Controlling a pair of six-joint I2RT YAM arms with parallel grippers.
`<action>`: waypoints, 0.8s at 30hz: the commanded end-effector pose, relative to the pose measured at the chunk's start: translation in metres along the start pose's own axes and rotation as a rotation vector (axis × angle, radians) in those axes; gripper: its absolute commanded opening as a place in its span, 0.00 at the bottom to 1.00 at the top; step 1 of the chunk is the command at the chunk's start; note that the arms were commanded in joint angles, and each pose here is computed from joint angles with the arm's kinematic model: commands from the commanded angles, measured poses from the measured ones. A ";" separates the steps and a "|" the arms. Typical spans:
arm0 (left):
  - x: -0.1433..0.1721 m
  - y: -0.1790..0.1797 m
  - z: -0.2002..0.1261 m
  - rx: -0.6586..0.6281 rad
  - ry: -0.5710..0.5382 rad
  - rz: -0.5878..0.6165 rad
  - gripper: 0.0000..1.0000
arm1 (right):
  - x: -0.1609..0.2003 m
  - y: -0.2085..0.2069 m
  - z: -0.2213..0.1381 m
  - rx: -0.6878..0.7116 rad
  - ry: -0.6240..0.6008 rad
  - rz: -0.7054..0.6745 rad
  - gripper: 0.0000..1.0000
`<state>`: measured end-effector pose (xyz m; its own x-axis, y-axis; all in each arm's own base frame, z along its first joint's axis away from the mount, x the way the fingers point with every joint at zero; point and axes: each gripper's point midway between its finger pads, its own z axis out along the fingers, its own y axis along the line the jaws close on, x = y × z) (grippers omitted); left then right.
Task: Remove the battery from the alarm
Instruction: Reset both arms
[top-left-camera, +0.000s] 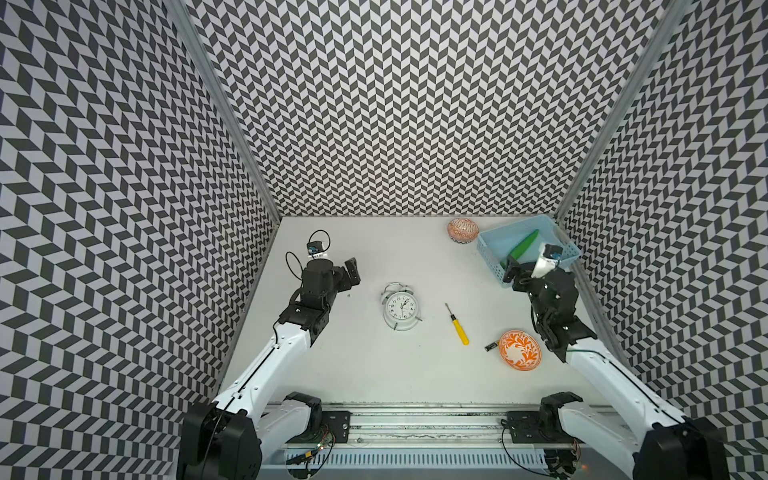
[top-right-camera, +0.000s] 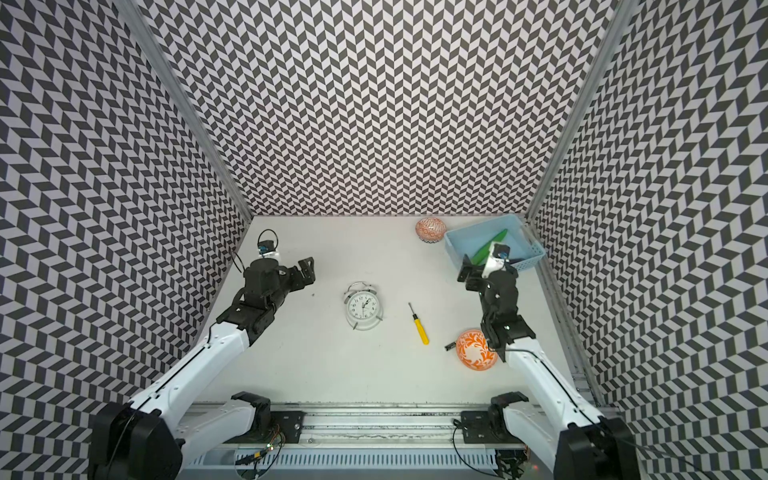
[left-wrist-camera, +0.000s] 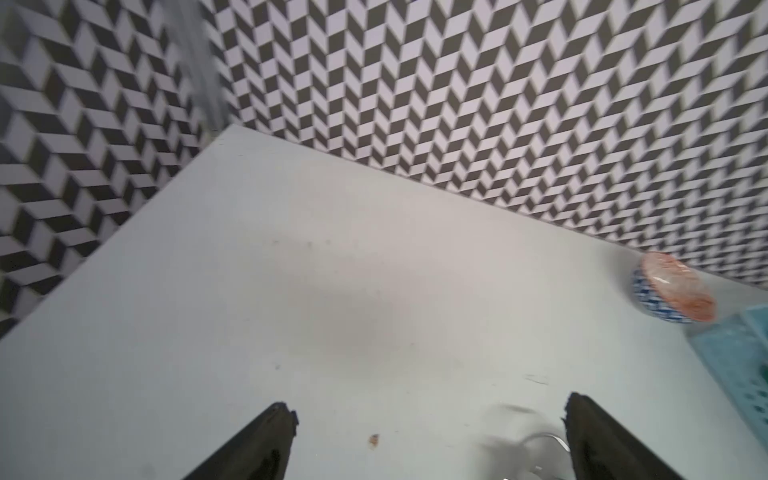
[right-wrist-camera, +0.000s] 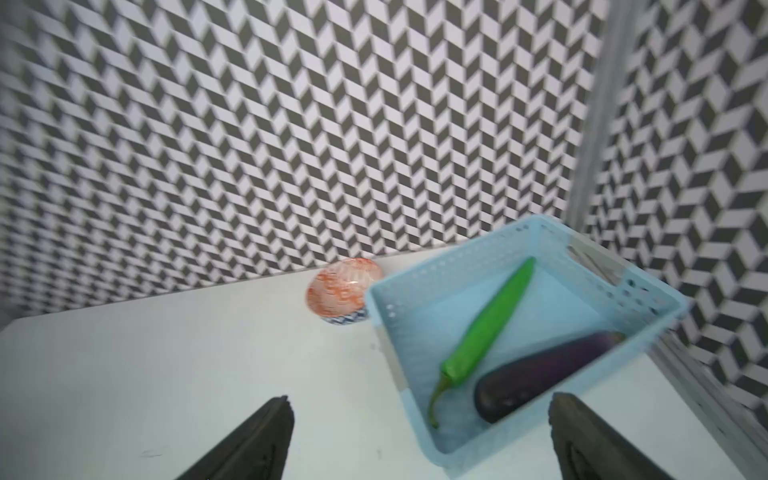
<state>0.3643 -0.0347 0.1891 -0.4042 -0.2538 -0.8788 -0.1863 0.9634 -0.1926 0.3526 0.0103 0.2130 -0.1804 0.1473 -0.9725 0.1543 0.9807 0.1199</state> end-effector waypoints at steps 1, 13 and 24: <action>0.000 0.056 0.016 -0.198 -0.130 0.023 1.00 | -0.002 -0.049 -0.015 0.198 -0.173 0.003 1.00; 0.007 0.062 0.020 0.016 -0.442 0.144 1.00 | 0.030 -0.038 -0.014 0.038 -0.291 -0.057 0.99; 0.017 0.051 0.043 0.042 -0.405 0.200 1.00 | 0.050 -0.015 0.047 -0.068 -0.186 -0.083 0.99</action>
<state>0.3834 0.0205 0.1281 -0.1138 -0.0413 -0.9926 -0.1322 0.9909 -0.0261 0.3558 -0.0055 0.1170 -0.1088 0.0378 -0.9933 0.1041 0.9942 0.0265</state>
